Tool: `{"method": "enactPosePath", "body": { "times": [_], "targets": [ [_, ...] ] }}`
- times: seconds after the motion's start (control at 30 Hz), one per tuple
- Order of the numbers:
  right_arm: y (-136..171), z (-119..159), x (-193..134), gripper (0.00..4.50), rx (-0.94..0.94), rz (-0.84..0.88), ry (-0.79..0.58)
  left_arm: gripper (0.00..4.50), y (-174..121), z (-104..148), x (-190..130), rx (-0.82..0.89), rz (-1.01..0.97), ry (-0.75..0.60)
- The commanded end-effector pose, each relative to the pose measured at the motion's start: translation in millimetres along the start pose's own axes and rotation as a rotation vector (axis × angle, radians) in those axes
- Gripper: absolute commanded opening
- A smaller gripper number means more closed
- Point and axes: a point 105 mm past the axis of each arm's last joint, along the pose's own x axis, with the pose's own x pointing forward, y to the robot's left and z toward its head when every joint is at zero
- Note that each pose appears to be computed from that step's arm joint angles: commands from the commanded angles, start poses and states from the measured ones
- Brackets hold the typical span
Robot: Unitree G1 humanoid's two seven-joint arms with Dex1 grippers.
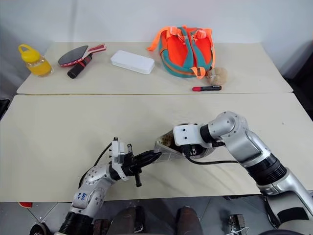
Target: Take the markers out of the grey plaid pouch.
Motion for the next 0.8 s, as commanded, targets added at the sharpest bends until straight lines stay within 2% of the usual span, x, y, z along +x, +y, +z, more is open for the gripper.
{"method": "enactPosePath", "body": {
  "times": [0.03, 0.13, 0.3, 0.4, 0.5, 0.67, 0.8],
  "targets": [
    [5.3, -24.2, 7.4, 1.87, 0.076, 0.015, 0.094, 0.0, -2.9, 10.4, 2.4, 0.035, -0.022, -0.026],
    [20.2, -21.0, 4.7, 1.87, 0.147, 0.105, 0.081, 0.0, -3.6, 12.9, 3.1, 0.04, -0.026, -0.028],
    [14.3, -12.6, 3.7, 1.87, 0.162, 0.079, 0.063, 0.0, -4.6, 14.7, 3.8, 0.051, -0.034, -0.027],
    [7.5, -15.4, 2.3, 2.44, 0.143, 0.046, 0.08, 0.0, -4.6, 14.8, 4.4, 0.052, -0.035, -0.027],
    [6.5, -17.0, 3.6, 3.36, 0.116, 0.038, 0.088, 0.0, -5.1, 14.0, 4.7, 0.049, -0.036, -0.025],
    [8.1, -17.6, 5.9, 3.36, 0.117, 0.046, 0.082, 0.0, -4.9, 13.5, 4.8, 0.05, -0.036, -0.02],
    [10.9, -17.0, 5.2, 2.49, 0.134, 0.059, 0.068, 0.0, -3.2, 14.4, 5.2, 0.055, -0.031, -0.022]
  ]
}}
